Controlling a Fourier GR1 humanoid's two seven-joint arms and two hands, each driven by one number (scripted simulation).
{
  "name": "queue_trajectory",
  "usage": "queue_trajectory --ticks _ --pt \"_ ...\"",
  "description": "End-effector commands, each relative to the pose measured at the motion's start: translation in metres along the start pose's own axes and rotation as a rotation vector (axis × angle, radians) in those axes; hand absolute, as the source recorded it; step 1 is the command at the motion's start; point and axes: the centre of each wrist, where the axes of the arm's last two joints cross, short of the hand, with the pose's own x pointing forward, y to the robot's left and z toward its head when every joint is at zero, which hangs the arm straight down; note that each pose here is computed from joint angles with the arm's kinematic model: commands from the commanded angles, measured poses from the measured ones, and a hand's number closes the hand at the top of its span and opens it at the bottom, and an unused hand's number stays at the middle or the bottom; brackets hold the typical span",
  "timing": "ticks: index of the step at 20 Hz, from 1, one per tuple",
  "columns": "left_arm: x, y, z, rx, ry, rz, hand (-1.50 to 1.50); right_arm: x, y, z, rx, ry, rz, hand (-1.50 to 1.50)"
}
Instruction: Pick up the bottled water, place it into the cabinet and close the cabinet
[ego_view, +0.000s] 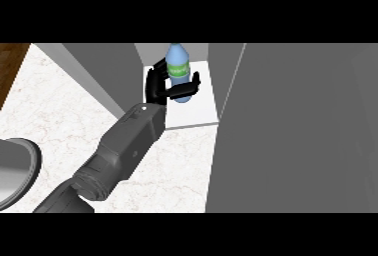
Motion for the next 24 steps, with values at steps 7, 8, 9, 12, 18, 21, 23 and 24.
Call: queue_trajectory --ticks 7,8,9,12,18,21,23,24 --pt "0.018 0.008 -0.018 0.083 -0.015 0.134 1.50 0.003 0.000 -0.004 0.017 -0.016 0.005 -1.50" --pt "0.007 0.003 -0.009 0.065 0.004 0.106 1.50 -0.002 0.000 -0.002 0.001 -0.008 -0.005 -1.50" --pt "0.002 0.007 -0.006 0.078 0.001 0.113 1.50 -0.003 0.000 -0.007 0.016 -0.017 -0.003 -1.50" --pt "0.005 0.007 -0.009 0.055 0.007 0.090 1.50 0.001 0.001 -0.008 0.011 -0.022 0.002 -1.50" --pt "0.003 0.010 -0.009 0.090 -0.027 0.065 -1.50 -0.002 -0.003 -0.007 0.020 -0.032 -0.017 -1.50" --pt "0.013 0.005 -0.015 0.072 -0.041 0.061 -1.50 -0.006 -0.007 -0.010 0.007 -0.022 -0.017 -1.50" --pt "0.018 0.010 -0.020 0.076 -0.037 0.063 -1.50 -0.009 -0.007 -0.009 0.014 -0.017 -0.026 -1.50" --pt "0.015 0.016 -0.020 0.094 -0.051 0.050 -1.50 -0.001 0.000 -0.009 0.035 -0.038 -0.012 -1.50"
